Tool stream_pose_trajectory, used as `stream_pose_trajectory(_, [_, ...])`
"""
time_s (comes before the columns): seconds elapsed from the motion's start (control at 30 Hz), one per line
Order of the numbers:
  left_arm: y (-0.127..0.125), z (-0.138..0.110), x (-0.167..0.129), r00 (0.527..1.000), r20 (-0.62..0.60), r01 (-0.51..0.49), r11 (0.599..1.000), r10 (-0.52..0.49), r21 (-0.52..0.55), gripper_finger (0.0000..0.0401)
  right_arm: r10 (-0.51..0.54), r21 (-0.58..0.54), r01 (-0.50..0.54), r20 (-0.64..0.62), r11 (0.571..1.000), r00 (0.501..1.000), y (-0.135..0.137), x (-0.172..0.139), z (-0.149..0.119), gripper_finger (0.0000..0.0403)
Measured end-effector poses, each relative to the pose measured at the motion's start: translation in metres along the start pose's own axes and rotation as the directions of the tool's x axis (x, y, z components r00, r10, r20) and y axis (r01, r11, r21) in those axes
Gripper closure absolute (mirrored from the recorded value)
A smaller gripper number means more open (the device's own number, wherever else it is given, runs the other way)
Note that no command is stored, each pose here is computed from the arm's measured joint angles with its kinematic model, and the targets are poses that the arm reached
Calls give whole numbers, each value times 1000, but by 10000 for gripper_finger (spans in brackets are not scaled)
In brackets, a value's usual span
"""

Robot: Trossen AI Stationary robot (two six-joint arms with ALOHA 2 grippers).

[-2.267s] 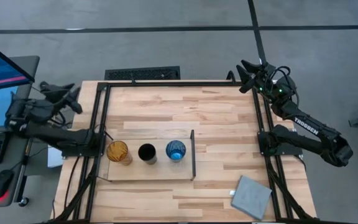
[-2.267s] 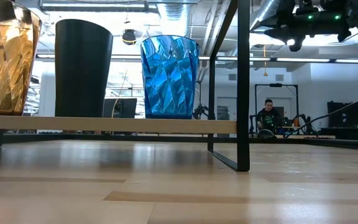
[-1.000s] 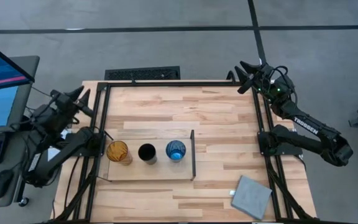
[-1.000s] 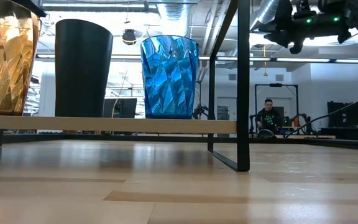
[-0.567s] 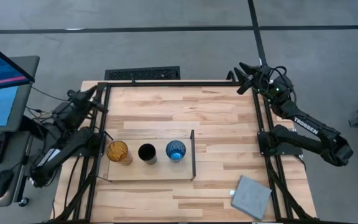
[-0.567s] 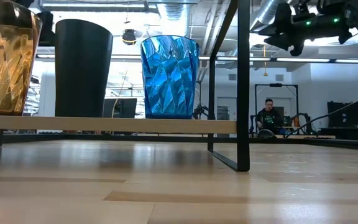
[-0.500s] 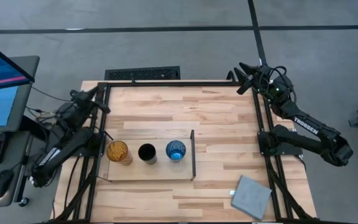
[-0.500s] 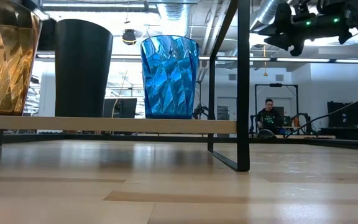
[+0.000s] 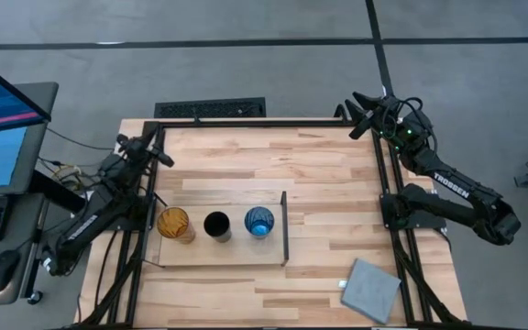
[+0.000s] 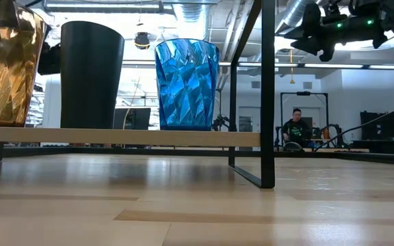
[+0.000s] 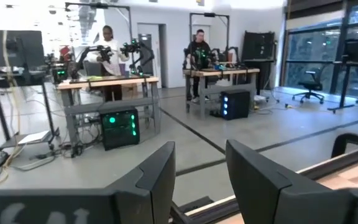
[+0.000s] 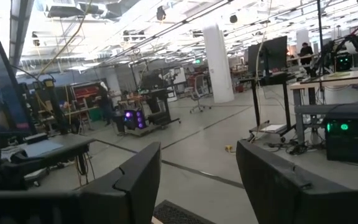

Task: Stack small to large cups/mugs on shelf
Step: Return to Home Position

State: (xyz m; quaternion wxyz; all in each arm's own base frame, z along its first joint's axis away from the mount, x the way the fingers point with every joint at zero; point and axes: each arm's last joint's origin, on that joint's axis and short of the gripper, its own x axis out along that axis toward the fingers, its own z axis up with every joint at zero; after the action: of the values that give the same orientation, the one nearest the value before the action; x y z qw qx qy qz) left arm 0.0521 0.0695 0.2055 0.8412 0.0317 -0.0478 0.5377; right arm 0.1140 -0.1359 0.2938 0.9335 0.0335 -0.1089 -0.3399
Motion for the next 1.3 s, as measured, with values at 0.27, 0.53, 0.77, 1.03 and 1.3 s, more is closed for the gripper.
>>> stream_pose_trajectory(0.27, [-2,-25,4,999,-36,-19,999,18,-27,266,0,1,0,-1,1000,1000,0,0,0,173])
stream_pose_trajectory(0.53, [-2,-32,5,999,-32,-22,999,21,-25,266,-12,-36,11,-29,999,1000,-1,-1,-6,173])
stream_pose_trajectory(0.77, [-3,-32,5,999,-35,-10,1000,9,-29,266,-106,-44,108,46,993,993,-8,-20,-49,178])
stream_pose_trajectory(1.03, [-2,-33,5,999,-38,-16,1000,15,-23,266,-167,17,166,87,986,982,-11,-52,-85,205])
stream_pose_trajectory(1.3, [-2,-33,5,998,-41,-39,999,40,34,266,-117,28,114,118,993,986,-7,-66,-88,222])
